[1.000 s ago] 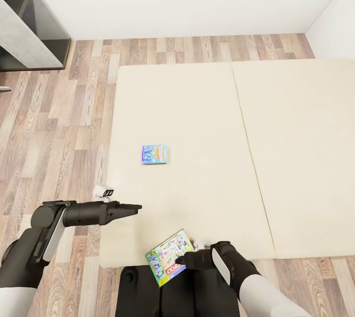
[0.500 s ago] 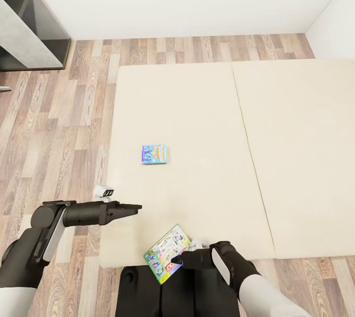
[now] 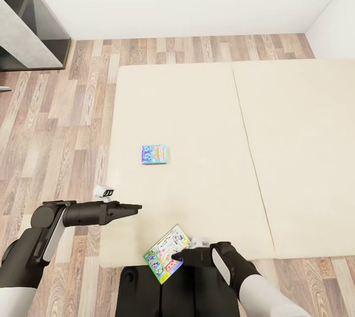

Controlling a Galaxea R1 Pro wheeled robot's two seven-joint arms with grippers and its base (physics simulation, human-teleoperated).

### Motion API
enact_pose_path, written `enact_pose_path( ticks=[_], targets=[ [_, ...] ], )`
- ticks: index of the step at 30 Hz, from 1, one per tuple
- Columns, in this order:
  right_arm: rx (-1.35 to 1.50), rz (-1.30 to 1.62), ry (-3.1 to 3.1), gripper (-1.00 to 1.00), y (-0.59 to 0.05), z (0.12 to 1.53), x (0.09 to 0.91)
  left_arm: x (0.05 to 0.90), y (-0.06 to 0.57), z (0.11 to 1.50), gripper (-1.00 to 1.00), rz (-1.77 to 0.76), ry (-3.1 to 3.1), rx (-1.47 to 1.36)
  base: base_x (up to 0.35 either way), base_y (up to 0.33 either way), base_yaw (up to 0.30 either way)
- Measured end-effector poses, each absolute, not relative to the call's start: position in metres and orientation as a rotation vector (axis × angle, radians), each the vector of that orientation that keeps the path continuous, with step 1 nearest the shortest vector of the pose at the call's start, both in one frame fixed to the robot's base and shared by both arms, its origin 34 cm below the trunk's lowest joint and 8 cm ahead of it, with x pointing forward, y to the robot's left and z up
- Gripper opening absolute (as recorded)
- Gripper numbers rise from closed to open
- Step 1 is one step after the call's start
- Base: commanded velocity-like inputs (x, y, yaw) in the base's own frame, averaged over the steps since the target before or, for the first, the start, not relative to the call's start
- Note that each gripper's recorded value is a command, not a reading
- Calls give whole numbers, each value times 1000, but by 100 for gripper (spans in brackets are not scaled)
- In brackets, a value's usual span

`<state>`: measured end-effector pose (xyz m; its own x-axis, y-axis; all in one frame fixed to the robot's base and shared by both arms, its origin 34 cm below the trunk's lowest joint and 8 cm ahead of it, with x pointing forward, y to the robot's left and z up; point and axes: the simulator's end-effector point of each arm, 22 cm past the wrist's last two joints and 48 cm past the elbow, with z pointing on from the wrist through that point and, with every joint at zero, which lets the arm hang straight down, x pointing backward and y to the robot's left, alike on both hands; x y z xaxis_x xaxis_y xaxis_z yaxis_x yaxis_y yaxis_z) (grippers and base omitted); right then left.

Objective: Put all the toys in the child's room - the three board games (two on the bed and one on the table), the two jigsaw puzzles on the table, and the tennis ball on the table - inside the toy box on the table in the child's room.

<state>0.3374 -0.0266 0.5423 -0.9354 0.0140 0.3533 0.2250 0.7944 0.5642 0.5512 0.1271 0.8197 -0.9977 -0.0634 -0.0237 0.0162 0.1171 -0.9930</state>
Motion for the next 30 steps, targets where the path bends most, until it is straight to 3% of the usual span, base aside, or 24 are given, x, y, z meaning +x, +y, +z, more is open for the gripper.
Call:
enact_pose_path(
  ticks=[30],
  targets=[
    [-180,-923,-2701,100,-22,541,350,551,127,820,100,-2048,2302,-49,0,0,0]
  ],
)
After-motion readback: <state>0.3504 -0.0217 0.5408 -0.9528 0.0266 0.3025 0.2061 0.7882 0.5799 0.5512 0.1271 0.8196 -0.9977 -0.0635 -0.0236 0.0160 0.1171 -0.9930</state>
